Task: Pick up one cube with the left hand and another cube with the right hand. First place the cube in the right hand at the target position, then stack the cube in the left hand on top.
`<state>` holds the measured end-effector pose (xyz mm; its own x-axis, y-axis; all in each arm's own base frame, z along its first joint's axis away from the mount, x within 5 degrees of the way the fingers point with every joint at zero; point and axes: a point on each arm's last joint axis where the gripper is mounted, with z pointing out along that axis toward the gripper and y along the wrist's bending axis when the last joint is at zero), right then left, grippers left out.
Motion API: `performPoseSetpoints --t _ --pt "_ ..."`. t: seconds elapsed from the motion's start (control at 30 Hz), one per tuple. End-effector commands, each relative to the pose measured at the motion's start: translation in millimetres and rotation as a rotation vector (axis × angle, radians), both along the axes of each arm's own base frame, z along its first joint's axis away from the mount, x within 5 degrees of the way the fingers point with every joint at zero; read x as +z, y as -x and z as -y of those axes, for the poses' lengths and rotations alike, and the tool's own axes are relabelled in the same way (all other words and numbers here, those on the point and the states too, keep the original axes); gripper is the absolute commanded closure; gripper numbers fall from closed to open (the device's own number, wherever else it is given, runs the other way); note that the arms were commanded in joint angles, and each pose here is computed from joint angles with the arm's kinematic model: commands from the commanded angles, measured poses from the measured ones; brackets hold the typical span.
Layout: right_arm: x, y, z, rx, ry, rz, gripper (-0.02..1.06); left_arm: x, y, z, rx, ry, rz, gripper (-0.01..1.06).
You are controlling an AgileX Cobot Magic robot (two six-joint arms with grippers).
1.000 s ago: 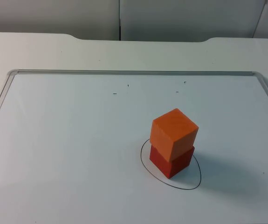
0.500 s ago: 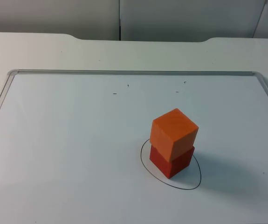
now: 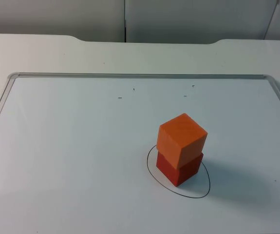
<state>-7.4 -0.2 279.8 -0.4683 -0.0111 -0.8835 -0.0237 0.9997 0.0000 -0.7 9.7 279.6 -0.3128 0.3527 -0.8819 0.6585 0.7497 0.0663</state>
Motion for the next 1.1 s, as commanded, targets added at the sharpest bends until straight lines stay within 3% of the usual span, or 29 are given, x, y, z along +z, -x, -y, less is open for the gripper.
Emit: performPoseSetpoints --t 0.0,0.37,0.47,0.8,1.07 --pt "-1.7 -0.7 -0.1 -0.006 0.0 0.004 0.0 -0.1 0.0 0.0 -0.006 0.006 0.007 0.0" --pt "-1.7 -0.7 -0.1 -0.006 0.0 0.004 0.0 -0.1 0.1 0.0 0.011 0.006 0.007 0.0" --pt "-1.7 -0.7 -0.1 -0.006 0.0 0.004 0.0 -0.1 0.5 0.1 0.052 0.006 0.008 0.0" --pt "-1.7 -0.7 -0.1 -0.006 0.0 0.004 0.0 -0.1 3.0 0.8 0.323 0.005 0.008 0.0" --pt "-1.7 -0.7 -0.1 -0.006 0.0 0.004 0.0 -0.1 3.9 1.2 0.423 0.005 0.009 0.0"
